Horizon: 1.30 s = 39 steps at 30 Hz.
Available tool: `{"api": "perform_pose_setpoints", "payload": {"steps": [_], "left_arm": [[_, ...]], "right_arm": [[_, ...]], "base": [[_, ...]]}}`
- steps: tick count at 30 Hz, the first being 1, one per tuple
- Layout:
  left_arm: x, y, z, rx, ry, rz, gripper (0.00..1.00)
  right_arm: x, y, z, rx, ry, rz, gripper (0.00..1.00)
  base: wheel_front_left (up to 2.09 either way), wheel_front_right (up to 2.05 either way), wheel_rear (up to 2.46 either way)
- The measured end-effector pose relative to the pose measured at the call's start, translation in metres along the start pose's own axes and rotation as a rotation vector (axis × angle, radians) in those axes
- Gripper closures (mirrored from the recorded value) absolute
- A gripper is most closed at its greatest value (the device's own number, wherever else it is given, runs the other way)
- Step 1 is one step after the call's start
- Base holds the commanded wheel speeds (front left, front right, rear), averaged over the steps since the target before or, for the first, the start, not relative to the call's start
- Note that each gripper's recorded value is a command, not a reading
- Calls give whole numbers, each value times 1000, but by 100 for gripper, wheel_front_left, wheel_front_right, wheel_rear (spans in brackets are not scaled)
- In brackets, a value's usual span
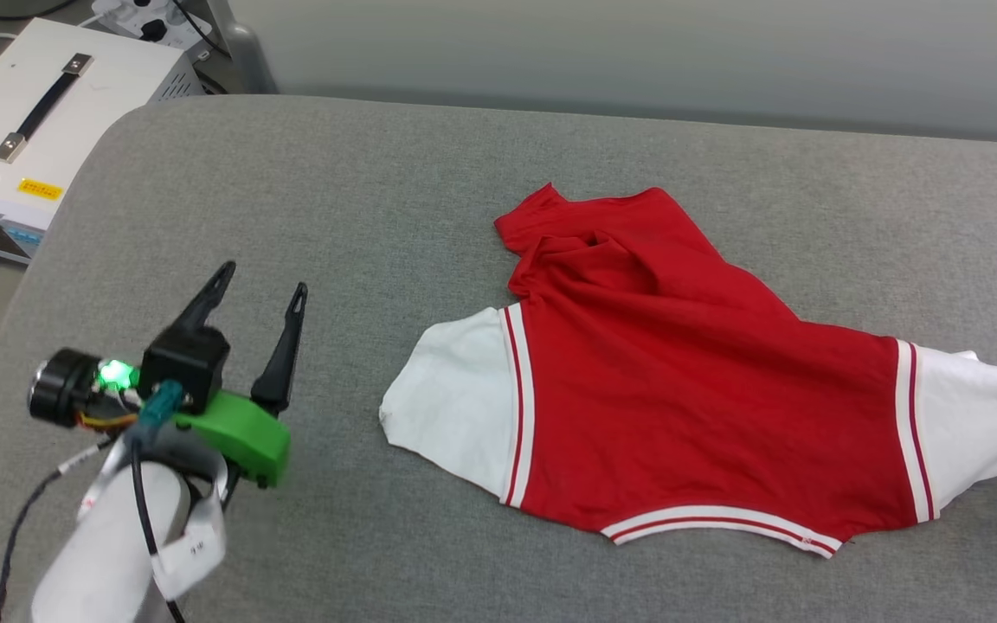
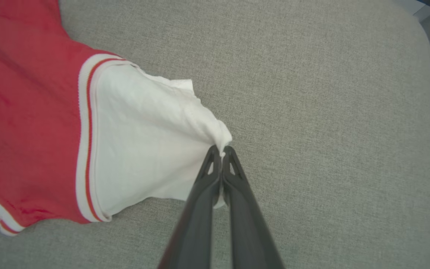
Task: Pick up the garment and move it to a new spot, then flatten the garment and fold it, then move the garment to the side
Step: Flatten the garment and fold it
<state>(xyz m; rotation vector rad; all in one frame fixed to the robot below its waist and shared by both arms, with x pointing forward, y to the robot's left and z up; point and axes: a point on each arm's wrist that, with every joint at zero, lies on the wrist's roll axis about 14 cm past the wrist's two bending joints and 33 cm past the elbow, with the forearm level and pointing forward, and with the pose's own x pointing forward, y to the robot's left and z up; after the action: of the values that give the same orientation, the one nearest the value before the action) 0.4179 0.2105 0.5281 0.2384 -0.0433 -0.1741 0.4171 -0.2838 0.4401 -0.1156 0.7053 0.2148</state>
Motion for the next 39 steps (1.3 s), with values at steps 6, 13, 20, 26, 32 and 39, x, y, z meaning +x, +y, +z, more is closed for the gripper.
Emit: {"api": "perform_pose_setpoints", "payload": {"steps": [6,13,20,26,32,39], "left_arm": [[32,-13,-1,35,172,-165,0],[25,-50,-38,-18,589,-379,0],[15,-75,-63,-14,829,-527,0],[-2,-92,-104,-20,996,-599,0],[-10,-106,-138,2,1084,-640,0],[-7,-110,-148,47,1112,-668,100]], "right_arm": [[2,3,-5,20,3,5,100],[6,6,-12,36,13,14,100],[15,12,-16,38,27,32,100],[24,16,-9,29,20,46,100],[31,14,-16,33,39,42,100],[35,15,-23,37,56,45,100]], "base": [[0,0,0],[0,0,0],[0,0,0],[0,0,0],[0,0,0],[0,0,0]]}}
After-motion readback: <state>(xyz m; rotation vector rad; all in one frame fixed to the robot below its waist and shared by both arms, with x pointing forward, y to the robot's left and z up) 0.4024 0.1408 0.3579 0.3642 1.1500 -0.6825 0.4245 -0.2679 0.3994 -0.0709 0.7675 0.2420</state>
